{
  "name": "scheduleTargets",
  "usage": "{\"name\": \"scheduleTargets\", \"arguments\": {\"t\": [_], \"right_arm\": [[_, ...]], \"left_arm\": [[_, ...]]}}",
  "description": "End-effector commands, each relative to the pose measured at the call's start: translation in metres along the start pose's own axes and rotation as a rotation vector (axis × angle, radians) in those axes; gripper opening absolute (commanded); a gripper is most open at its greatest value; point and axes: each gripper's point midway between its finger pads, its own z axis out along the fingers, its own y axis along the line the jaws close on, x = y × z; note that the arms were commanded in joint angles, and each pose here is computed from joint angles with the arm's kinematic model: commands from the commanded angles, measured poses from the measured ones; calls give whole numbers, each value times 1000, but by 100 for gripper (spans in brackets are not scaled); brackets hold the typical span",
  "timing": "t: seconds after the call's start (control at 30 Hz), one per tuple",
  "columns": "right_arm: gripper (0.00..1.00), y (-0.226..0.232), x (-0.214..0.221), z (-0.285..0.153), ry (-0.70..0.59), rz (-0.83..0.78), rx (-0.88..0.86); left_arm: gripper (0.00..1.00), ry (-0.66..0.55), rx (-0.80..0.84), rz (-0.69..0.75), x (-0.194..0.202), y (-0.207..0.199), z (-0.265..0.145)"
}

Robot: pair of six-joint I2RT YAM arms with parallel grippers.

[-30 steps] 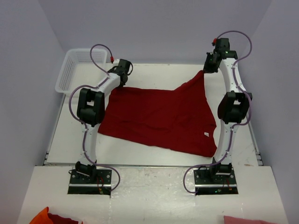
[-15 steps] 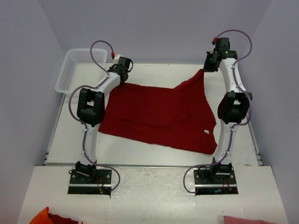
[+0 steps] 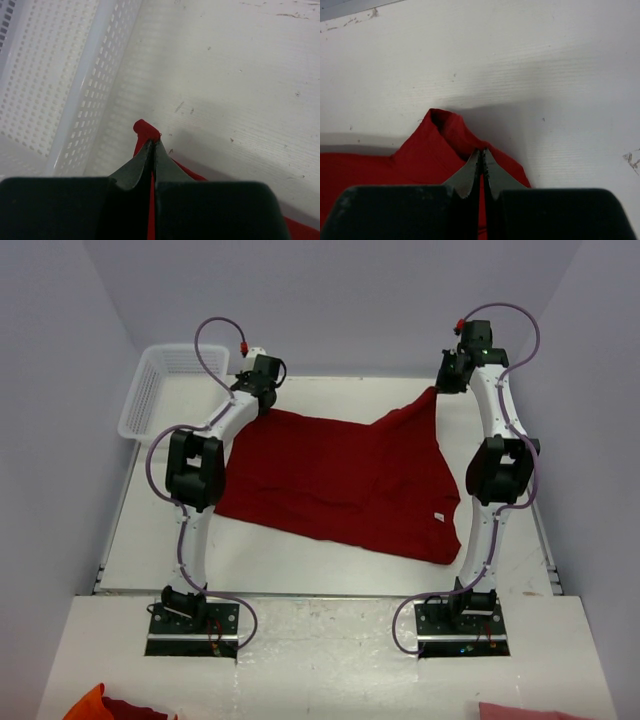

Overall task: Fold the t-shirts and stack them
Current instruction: Fold the other side of the tshirt into a rectangle

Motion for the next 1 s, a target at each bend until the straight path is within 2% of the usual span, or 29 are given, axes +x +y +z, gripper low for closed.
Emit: {"name": "scheduleTargets", "arguments": {"t": [0.0, 0.3, 0.7, 0.97], "right_arm": [[0, 10, -32, -43, -112, -27, -31], [0, 15, -12, -66, -98, 6, -54], [0, 28, 44, -101, -40, 33, -82], [0, 40, 119, -118, 44, 70, -77]], "left_arm": [[0, -41, -43, -2, -19, 11, -8], [0, 21, -44, 14, -7, 15, -14], [0, 104, -20, 28, 17, 20, -39], [0, 171, -46, 55, 46, 36, -64]]}}
